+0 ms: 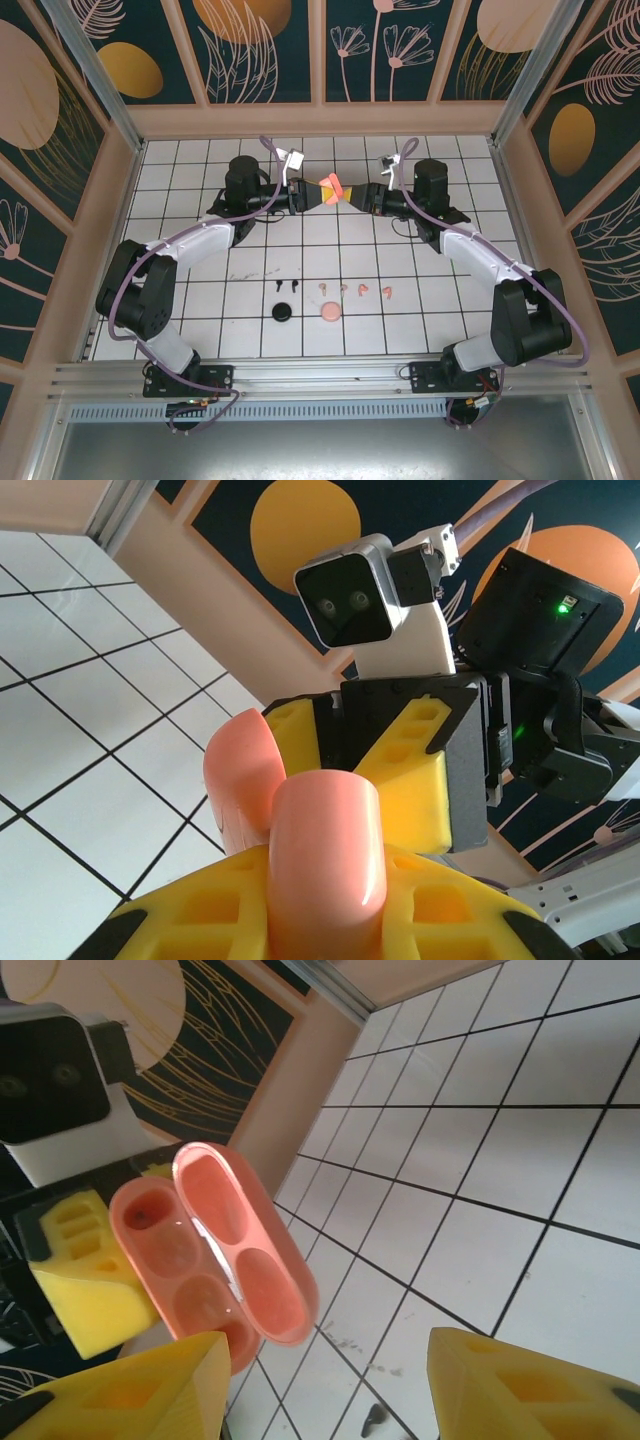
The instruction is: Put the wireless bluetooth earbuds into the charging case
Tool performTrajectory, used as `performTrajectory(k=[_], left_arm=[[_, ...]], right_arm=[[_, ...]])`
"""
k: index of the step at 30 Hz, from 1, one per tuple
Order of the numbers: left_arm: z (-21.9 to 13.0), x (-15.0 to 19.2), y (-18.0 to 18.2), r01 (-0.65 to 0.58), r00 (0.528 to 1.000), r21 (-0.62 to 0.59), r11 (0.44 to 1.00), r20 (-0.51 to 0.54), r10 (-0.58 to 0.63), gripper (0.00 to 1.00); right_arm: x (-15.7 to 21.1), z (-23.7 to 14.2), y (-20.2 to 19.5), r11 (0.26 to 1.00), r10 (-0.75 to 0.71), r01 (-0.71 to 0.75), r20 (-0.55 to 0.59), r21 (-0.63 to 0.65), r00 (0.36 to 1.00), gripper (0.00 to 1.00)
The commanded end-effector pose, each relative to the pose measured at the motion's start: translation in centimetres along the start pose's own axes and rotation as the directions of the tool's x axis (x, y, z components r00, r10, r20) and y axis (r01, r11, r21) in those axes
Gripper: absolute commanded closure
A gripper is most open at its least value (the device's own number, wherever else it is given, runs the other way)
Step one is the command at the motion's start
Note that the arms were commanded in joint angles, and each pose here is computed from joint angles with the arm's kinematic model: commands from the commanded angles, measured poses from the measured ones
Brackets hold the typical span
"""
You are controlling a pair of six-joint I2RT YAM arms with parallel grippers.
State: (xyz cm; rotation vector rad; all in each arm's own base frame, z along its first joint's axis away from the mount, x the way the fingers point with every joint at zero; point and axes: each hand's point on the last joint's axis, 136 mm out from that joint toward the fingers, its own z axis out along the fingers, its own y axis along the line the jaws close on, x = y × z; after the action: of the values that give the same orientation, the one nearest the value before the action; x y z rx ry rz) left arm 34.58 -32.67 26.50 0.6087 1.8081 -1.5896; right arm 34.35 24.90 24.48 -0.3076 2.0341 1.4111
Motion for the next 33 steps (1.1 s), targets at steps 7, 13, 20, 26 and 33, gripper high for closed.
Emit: performTrajectory(k=[7, 13, 20, 26, 33], left_arm=[[0.0, -0.8, -2.0, -0.057, 0.998, 0.051, 0.997, 0.025, 0.056, 1.00], [0.3, -0.6, -2.2, -0.058, 0.998, 0.055, 0.997, 0.023, 0.057, 1.00], [0.4, -0.4, -2.2, -0.058, 0.998, 0.056, 0.997, 0.021, 0.057, 1.00], [0.5, -0.5, -2.3, -0.060, 0.998, 0.056, 0.997, 0.027, 0.059, 1.00], [0.9, -0.1, -1.7, -0.043, 0.999, 0.045, 0.998, 0.027, 0.042, 0.95]], right_arm=[[-0.9, 0.8, 1.3, 0.998, -0.011, 0.012, 0.009, -0.061, 1.000, 0.49], [-1.1, 1.6, 1.6, 0.997, -0.005, 0.006, 0.005, -0.079, 1.000, 0.53], [-1.4, 1.8, 2.2, 0.995, -0.010, 0.011, 0.007, -0.096, 1.000, 0.59], [-1.4, 1.8, 2.4, 0.994, -0.007, 0.008, 0.006, -0.107, 1.000, 0.75], [-1.6, 1.8, 2.5, 0.994, -0.004, 0.005, 0.012, -0.108, 1.000, 0.98]])
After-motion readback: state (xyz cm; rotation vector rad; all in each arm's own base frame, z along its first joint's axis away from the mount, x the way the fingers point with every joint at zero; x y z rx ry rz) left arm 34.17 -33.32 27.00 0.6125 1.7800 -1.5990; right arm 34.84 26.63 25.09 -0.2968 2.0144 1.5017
